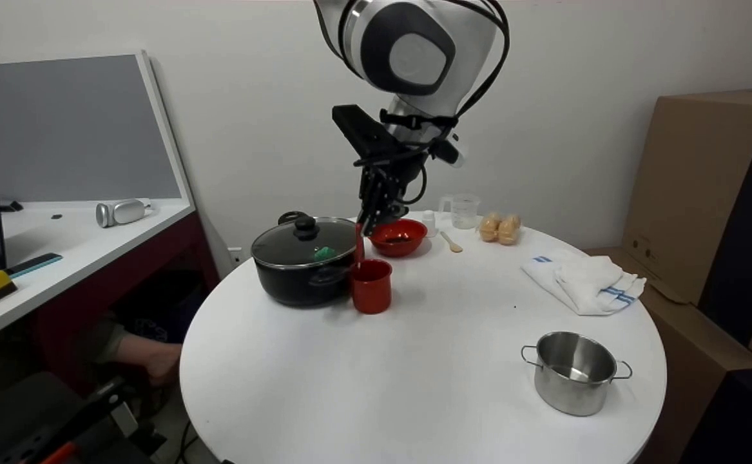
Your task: Stir the objects in the red cup with the spoon
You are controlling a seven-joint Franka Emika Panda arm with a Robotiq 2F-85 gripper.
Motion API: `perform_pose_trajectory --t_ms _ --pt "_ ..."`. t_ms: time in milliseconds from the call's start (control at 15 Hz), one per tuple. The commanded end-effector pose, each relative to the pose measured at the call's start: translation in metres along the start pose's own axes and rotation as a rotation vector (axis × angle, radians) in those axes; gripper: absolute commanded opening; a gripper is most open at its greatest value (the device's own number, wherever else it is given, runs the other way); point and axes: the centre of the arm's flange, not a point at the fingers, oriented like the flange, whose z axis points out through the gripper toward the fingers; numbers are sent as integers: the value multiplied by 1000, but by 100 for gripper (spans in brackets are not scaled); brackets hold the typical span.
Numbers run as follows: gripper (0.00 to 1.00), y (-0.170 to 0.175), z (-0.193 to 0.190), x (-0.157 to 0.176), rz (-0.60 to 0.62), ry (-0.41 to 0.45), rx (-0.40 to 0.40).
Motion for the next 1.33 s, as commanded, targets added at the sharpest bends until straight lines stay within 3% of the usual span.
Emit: perform_pose_trajectory --t_ms 0,267,867,1067,1267 --pt "8 35 -23 12 74 22 78" --pt "8 73 -47 21 152 69 119" --pt "8 128 -74 22 237 100 129" --pt "8 119 -75 25 220 95 131" --pt "8 85 -64 20 143 57 129"
